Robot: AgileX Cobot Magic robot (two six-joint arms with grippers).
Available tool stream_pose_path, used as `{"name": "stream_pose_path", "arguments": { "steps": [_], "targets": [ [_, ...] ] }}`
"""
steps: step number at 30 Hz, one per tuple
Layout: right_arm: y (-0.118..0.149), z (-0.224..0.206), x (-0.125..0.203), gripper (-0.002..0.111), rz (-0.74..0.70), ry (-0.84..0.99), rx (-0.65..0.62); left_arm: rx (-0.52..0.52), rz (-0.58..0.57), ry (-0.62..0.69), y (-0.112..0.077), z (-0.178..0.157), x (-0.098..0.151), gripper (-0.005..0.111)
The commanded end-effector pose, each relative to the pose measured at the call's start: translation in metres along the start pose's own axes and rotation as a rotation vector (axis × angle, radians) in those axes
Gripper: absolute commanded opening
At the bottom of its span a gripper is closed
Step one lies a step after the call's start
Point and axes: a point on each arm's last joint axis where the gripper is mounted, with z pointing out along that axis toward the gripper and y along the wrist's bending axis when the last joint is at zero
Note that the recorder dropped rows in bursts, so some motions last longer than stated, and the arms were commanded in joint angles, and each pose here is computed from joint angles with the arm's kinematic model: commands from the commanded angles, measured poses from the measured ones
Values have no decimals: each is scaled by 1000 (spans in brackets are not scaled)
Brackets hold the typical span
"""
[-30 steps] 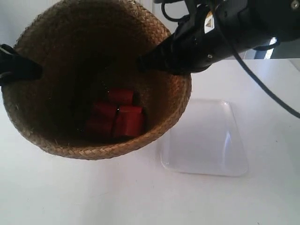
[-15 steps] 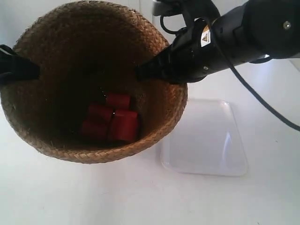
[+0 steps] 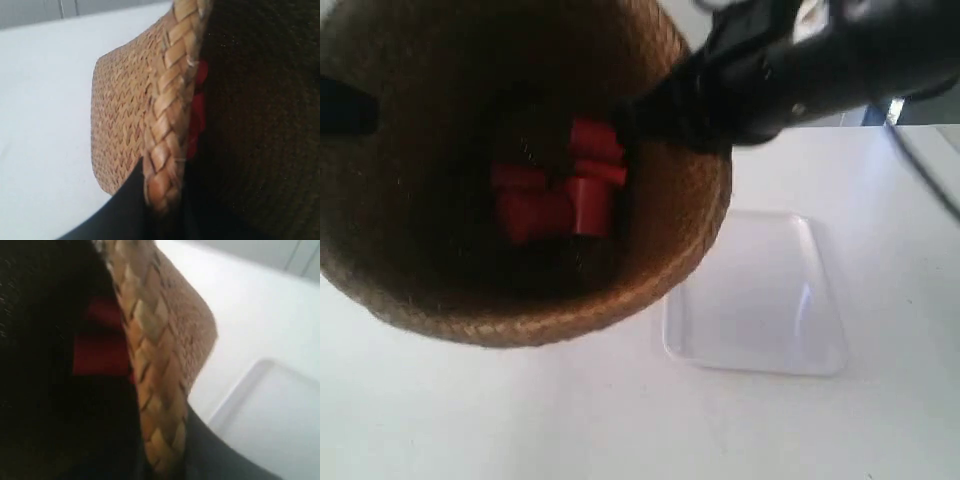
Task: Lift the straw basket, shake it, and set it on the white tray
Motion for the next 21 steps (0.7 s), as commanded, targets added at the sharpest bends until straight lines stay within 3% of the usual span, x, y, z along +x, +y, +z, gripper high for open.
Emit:
{"name": "stream_pose_path", "arguments": {
  "steps": [1, 14, 21],
  "targets": [
    [-2, 12, 11, 0, 0, 73, -2, -14, -12, -17, 3, 4, -1, 0],
    [-1, 2, 4, 0, 3, -4, -7, -8, -2, 23, 6, 14, 1, 0],
    [-4, 22, 10, 0, -29, 38, 13, 3, -18, 58, 10, 27, 3, 0]
  ]
}}
